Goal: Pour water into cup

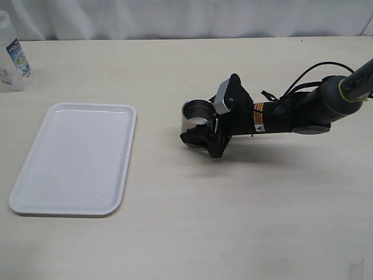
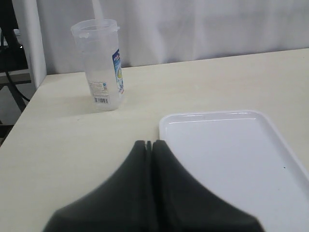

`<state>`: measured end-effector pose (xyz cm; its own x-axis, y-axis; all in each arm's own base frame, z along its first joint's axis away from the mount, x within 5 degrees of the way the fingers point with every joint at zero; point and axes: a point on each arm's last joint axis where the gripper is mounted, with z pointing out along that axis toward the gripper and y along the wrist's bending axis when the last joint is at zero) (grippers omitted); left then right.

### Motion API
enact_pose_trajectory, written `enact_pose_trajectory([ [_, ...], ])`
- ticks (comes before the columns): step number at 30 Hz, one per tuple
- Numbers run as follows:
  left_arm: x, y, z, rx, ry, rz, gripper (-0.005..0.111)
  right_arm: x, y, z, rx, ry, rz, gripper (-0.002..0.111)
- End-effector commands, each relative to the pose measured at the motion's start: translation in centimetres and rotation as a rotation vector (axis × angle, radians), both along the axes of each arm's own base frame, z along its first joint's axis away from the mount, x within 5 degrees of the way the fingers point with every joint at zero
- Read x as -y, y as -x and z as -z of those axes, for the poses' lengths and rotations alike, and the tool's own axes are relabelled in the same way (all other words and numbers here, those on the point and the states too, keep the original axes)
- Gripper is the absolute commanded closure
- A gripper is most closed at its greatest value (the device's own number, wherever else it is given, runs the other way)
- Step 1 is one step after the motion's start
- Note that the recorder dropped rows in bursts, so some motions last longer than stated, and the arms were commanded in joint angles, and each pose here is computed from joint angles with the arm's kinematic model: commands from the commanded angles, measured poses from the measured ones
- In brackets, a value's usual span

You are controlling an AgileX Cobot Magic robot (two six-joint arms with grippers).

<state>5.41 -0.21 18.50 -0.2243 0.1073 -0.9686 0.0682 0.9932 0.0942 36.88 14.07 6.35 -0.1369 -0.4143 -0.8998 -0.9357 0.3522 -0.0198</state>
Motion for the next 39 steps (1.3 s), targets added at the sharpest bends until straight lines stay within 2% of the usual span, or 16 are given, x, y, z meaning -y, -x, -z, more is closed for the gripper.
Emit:
enact_pose_trajectory([
  [1, 0.0, 0.0, 0.0, 0.007, 0.009, -0.004, 0.107, 0.0, 0.0, 0.3, 0.003, 0.013, -0.01, 0.104],
  [14, 0.0, 0.0, 0.0, 0.007, 0.009, -0.004, 0.107, -0.1, -0.2, -0.2, -0.032, -0.048, 0.025, 0.104],
  [28, 0.0, 0.0, 0.0, 0.007, 0.009, -0.004, 0.107, -0.8, -4.3, -4.7, -0.002, -0.171, 0.123, 0.104],
  [35, 0.0, 0.0, 0.0, 0.007, 0.001, -0.005, 0.107, -2.2, -6.6, -6.2, 0.072, -0.074, 0.192, 0.104],
  [39, 0.0, 0.0, 0.0, 0.007, 0.001, -0.005, 0.107, -4.1, -7.4, -7.5, 0.126, -0.07, 0.176, 0.104],
])
